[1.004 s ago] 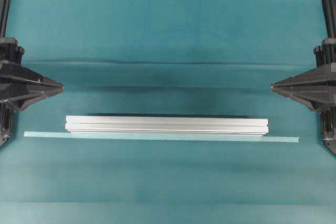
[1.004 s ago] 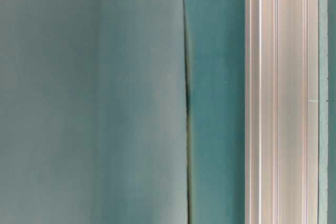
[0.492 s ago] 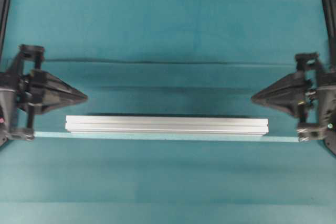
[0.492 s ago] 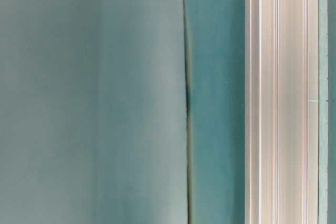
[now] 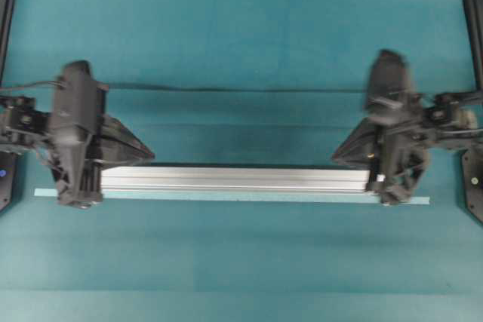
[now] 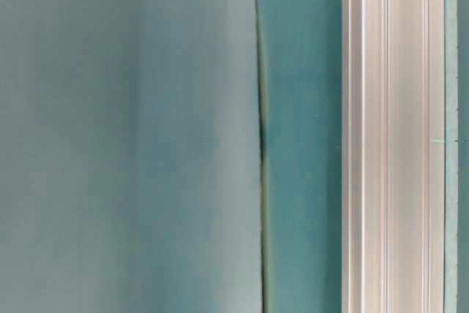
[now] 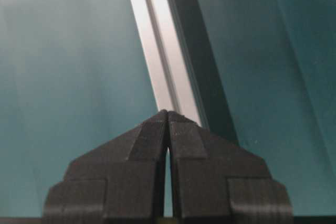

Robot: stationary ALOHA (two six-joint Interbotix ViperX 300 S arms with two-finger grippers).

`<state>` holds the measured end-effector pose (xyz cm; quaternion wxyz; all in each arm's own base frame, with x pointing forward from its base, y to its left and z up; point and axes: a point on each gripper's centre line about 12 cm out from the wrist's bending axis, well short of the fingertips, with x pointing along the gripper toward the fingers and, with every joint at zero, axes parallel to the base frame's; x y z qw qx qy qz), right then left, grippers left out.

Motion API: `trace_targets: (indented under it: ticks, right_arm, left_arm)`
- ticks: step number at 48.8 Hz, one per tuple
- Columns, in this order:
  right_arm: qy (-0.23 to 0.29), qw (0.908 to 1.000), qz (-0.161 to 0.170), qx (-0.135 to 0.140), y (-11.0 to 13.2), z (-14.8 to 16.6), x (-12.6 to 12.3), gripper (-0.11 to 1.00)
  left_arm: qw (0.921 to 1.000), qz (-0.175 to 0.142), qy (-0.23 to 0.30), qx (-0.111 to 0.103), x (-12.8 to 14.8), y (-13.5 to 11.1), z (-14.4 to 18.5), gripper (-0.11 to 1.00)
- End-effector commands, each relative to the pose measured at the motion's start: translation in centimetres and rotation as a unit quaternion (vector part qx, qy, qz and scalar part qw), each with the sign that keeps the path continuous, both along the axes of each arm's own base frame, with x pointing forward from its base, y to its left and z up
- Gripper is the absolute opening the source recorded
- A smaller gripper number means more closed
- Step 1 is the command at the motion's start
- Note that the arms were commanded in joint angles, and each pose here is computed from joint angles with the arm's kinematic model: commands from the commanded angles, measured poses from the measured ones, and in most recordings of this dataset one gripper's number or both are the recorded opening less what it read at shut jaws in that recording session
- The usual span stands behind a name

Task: Lift the metal rail with both hands.
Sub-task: 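Move both grippers down onto the two ends of the silver rail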

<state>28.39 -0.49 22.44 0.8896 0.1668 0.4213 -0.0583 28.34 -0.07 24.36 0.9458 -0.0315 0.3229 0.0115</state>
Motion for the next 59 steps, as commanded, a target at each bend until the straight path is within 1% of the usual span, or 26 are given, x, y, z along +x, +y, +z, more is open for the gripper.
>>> trace_targets:
  ticks: [1,7,12,18,23,29,37,40,45,49,52,55,59]
  right_arm:
    - [0.035,0.9994,0.004,0.005,0.2,-0.2,1.2,0.01]
    - [0.083,0.9965,0.014,0.006,0.3,-0.5,2.4,0.01]
    - [0.118,0.9928,0.021,0.001,0.2,-0.7,3.3,0.01]
    - [0.154,0.9877,0.028,-0.003,0.1,-0.9,4.1,0.01]
    - [0.174,0.9842,0.031,-0.009,0.0,-1.0,4.7,0.01]
    - [0.189,0.9813,0.035,-0.015,-0.2,-1.2,5.5,0.01]
    - [0.191,0.9808,0.037,-0.017,-0.2,-1.3,6.4,0.01]
    - [0.194,0.9799,0.043,-0.02,-0.2,-1.5,6.4,0.01]
    - [0.195,0.9782,0.066,-0.031,0.1,-1.8,6.3,0.02]
    - [0.189,0.9772,0.088,-0.041,0.6,-1.9,6.3,0.07]
    - [0.186,0.9757,0.105,-0.049,0.8,-2.1,6.3,0.15]
    - [0.185,0.9742,0.117,-0.054,1.1,-2.3,6.3,0.3]
    - [0.189,0.9722,0.126,-0.056,1.3,-2.7,6.2,0.55]
  left_arm:
    - [1.0,0.0,0.01,0.0,1.1,0.0,1.1,-0.02]
    - [0.998,0.001,0.064,0.0,2.1,0.0,0.2,-0.02]
    - [0.995,0.001,0.1,0.001,2.7,0.0,-0.2,-0.02]
    - [0.9915,0.002,0.13,0.001,3.3,0.0,-0.5,-0.02]
    - [0.9885,0.006,0.151,0.001,3.9,0.2,-1.0,-0.02]
    - [0.9831,0.005,0.183,0.004,4.4,0.4,-1.8,-0.02]
    - [0.9808,0.003,0.195,0.006,4.9,0.4,-2.4,-0.02]
    - [0.9803,0.004,0.197,0.007,4.8,0.4,-2.5,-0.02]
    - [0.98,0.004,0.199,0.007,4.7,0.4,-2.6,0.01]
    - [0.9795,0.003,0.201,0.006,4.6,0.4,-2.8,0.08]
    - [0.9789,0.004,0.204,0.006,4.5,0.4,-3.0,0.2]
    - [0.9778,0.002,0.209,0.008,4.6,0.4,-3.3,0.37]
    - [0.9779,-0.016,0.208,0.016,4.7,-0.3,-3.6,0.64]
